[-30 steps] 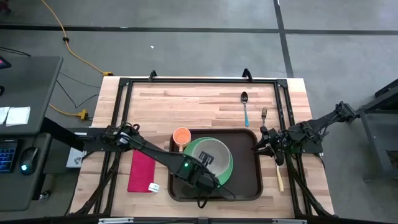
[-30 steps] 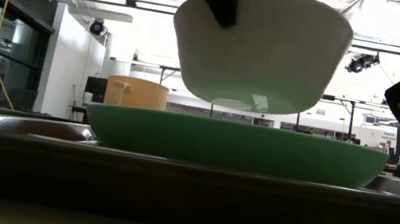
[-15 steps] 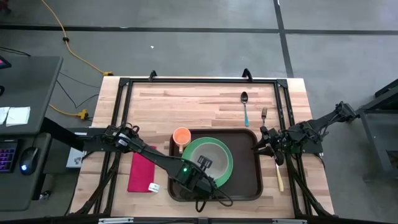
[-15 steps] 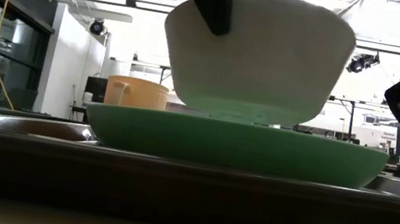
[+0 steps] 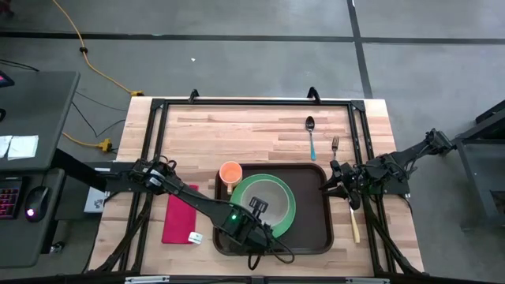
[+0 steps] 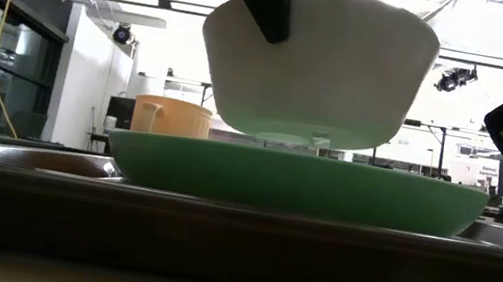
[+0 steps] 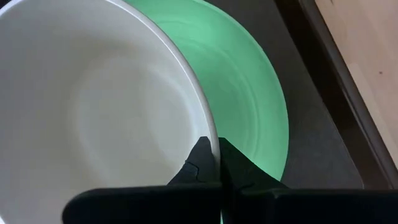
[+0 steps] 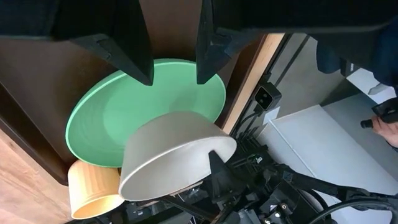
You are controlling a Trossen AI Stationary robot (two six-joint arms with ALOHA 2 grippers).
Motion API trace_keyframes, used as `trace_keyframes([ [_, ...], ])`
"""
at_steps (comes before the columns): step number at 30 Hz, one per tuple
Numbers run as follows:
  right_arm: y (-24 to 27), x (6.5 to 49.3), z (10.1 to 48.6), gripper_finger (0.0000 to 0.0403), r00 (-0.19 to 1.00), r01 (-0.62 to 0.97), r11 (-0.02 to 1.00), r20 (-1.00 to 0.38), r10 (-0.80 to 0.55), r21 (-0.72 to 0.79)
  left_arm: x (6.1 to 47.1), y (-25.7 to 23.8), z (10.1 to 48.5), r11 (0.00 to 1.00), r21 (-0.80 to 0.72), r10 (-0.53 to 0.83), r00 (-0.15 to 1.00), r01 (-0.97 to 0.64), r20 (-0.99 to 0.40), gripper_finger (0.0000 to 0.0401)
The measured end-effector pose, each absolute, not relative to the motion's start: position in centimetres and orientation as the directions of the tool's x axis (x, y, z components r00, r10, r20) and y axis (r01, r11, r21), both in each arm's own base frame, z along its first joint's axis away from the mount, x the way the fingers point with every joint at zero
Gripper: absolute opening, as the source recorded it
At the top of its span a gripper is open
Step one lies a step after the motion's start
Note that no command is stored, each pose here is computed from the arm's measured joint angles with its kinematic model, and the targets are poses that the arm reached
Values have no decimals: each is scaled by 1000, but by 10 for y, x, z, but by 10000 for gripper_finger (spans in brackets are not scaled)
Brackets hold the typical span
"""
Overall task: Set up tray
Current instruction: Put the gray bowl on top of the green plate
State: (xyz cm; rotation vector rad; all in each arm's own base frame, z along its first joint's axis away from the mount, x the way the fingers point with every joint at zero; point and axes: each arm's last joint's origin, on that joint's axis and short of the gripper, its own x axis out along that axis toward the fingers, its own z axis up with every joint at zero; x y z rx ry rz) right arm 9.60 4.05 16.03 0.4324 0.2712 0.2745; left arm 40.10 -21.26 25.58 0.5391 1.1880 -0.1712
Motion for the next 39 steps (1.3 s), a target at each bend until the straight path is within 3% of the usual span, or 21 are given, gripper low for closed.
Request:
trace_keyframes([
  [35,40,96,160,99,927,-199,868,-199,317,455,400,-218,221,881,274,126,367,386,-922,16],
  [39,41,96,160,99,927,-200,868,-198,317,455,400,-218,221,881,273,126,366,386,-922,35],
])
